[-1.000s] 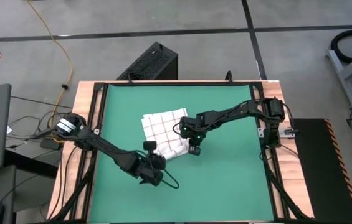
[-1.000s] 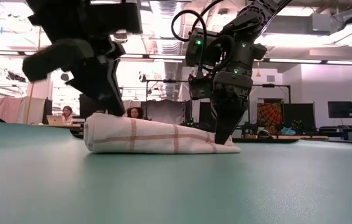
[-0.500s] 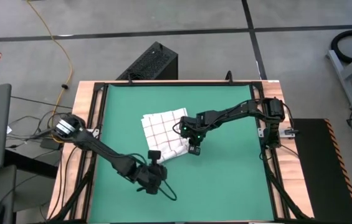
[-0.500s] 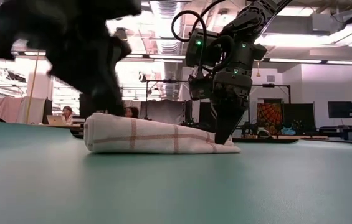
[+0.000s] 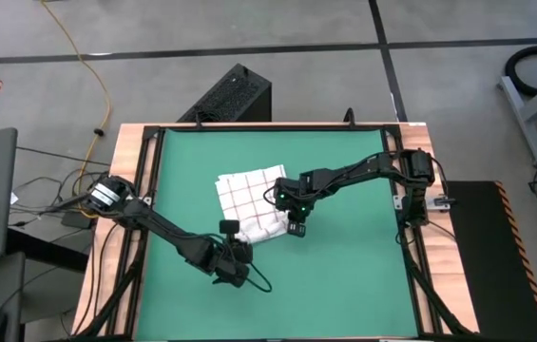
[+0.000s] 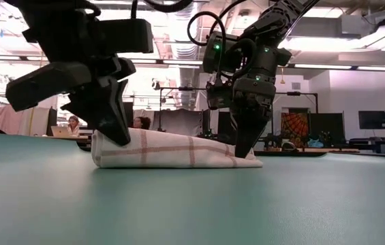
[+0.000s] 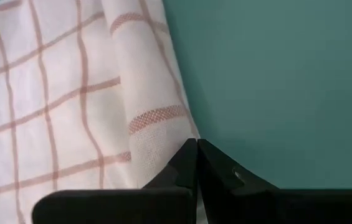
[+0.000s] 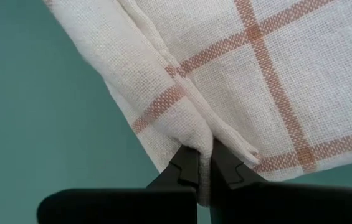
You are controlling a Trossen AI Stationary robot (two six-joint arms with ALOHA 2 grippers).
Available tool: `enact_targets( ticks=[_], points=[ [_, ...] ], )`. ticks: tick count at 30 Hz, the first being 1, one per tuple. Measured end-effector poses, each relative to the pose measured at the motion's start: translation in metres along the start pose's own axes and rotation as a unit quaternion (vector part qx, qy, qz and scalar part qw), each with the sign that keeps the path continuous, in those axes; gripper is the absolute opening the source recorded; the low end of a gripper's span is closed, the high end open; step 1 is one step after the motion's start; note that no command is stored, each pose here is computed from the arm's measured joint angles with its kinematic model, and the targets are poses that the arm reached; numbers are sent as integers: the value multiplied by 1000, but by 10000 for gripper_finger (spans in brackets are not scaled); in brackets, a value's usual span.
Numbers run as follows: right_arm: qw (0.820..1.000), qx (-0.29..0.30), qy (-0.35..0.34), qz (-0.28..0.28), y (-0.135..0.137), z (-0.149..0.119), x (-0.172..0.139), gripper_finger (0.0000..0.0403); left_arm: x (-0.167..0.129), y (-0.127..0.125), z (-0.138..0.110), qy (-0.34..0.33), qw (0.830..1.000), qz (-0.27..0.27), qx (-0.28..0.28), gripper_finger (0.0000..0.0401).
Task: Roll towel into tight, uniform cylinder
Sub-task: Roll the white towel
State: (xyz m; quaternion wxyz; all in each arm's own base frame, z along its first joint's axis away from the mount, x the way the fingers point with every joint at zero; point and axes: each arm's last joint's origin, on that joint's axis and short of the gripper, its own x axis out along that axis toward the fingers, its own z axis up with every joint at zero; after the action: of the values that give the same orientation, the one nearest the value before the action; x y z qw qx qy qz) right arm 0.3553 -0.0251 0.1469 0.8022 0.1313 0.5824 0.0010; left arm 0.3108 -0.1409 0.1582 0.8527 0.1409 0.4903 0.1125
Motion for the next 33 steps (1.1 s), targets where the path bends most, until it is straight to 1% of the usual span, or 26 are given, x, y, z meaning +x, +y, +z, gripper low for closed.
enact_targets(
  ticks=[3,8,16,21,24,27,33],
  points=[
    [1000,0,0,0,0,0,0,19,0,1,0,-3,1000,12,-5,0],
    [1000,1,1,0,0,0,0,19,0,3,-4,11,999,30,-20,0],
    [1000,1,1,0,0,0,0,19,0,7,-6,12,998,63,-21,0],
    [1000,1,1,0,0,0,0,19,7,13,-7,16,997,65,-34,0],
    [1000,1,1,0,0,0,0,19,16,15,-17,31,997,47,-58,0],
    [1000,1,1,0,0,0,0,19,22,15,-25,34,997,33,-66,0],
    [1000,13,4,0,0,-1,0,19,27,17,-36,46,996,44,-69,0]
  ],
)
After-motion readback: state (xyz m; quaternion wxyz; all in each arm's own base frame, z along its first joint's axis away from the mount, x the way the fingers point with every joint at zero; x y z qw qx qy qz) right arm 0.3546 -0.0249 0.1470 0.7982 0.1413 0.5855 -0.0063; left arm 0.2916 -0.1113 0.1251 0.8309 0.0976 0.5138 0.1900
